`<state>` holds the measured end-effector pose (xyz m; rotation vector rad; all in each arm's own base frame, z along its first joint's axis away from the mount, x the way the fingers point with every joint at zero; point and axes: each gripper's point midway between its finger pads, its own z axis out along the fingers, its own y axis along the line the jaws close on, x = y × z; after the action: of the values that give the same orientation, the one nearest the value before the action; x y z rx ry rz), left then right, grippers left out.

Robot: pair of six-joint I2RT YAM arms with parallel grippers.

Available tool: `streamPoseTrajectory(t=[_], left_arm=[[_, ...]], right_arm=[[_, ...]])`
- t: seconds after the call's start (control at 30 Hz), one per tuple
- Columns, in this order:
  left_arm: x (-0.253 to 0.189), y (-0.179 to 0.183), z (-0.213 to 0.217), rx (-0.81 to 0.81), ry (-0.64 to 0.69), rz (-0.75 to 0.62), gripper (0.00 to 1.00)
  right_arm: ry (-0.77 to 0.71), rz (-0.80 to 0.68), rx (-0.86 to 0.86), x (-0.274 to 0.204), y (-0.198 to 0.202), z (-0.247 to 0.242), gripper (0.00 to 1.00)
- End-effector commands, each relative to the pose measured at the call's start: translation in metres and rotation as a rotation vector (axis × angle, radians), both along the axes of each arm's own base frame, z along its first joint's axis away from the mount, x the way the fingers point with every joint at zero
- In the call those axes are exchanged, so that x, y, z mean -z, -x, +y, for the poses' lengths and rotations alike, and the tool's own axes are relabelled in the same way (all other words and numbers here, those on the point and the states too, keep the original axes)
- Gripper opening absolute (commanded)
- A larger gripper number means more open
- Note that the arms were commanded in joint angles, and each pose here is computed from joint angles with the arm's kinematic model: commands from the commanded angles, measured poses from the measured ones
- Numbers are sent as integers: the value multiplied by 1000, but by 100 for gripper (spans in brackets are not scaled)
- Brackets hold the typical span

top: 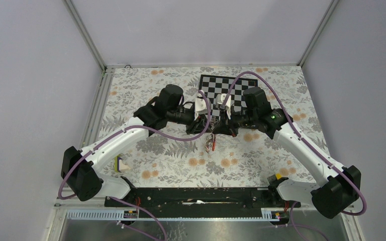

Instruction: Put the keys on the keyring

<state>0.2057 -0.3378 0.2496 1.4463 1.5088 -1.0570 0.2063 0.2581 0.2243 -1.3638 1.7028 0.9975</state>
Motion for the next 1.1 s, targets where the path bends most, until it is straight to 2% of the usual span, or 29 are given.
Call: streamPoseTrajectory(t=[0.0, 0.57, 0.7, 0.8, 0.83, 1.07], left_arm=[[-11, -2, -5, 19, 50, -20, 21], [1, 0, -6, 27, 35, 4, 21], [0, 0, -8, 34, 40, 8, 13], [-2, 1, -8, 40, 44, 14, 0], [-4, 1, -9, 42, 48, 17, 0], [-22, 8, -13, 80, 96, 47, 0]], right_arm=[[-61, -57, -18, -24, 1, 6, 0], [-68, -58, -19, -25, 2, 6, 0], [-67, -53, -18, -23, 2, 6, 0], [-67, -54, -14, -22, 1, 6, 0], [-67, -57, -11, -22, 1, 5, 0], [-86, -84, 18, -28, -2, -1, 17]])
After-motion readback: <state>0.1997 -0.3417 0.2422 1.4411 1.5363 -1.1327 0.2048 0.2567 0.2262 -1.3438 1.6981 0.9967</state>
